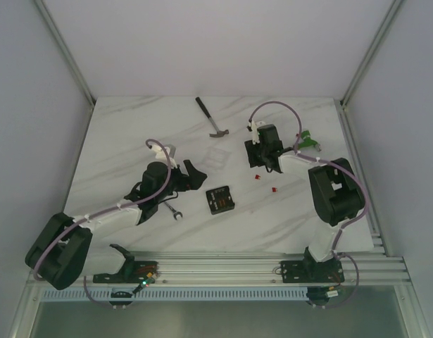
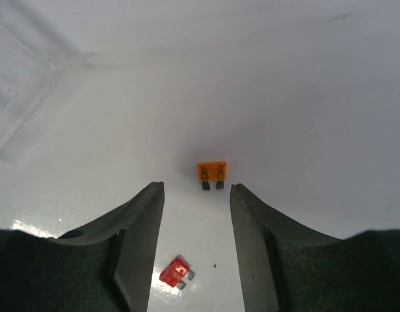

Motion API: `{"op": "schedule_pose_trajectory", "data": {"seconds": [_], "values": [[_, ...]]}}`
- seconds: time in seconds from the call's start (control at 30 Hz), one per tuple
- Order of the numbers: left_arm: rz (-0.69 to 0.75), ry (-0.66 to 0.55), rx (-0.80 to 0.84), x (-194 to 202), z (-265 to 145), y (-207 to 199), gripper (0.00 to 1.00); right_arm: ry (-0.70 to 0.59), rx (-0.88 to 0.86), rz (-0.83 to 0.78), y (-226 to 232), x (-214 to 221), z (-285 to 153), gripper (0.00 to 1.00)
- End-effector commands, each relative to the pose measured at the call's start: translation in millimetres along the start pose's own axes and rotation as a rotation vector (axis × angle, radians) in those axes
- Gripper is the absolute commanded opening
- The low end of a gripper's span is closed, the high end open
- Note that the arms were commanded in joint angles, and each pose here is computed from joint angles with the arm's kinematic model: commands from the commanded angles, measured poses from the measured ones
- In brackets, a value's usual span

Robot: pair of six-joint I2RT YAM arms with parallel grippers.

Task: Snap on the fuse box
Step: Pick up the fuse from the center of the board.

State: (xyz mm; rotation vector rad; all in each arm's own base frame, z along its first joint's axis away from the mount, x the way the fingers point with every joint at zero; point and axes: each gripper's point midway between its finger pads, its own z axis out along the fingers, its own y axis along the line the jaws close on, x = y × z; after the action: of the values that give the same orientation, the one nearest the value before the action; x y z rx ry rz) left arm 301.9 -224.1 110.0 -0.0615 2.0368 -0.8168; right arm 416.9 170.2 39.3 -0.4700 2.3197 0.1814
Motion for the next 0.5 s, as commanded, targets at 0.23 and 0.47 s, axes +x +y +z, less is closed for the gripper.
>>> {"op": "schedule_pose_trajectory", "data": {"seconds": [0.23, 0.47], "values": [[0.015, -0.024, 0.001, -5, 1, -1, 1.0, -0.043, 0.043, 0.052, -12, -11, 18, 0.54], [0.014, -0.023, 0.006, -6, 2, -3, 1.0, -0.021, 0.027, 0.053, -10, -7, 24, 0.54]]}}
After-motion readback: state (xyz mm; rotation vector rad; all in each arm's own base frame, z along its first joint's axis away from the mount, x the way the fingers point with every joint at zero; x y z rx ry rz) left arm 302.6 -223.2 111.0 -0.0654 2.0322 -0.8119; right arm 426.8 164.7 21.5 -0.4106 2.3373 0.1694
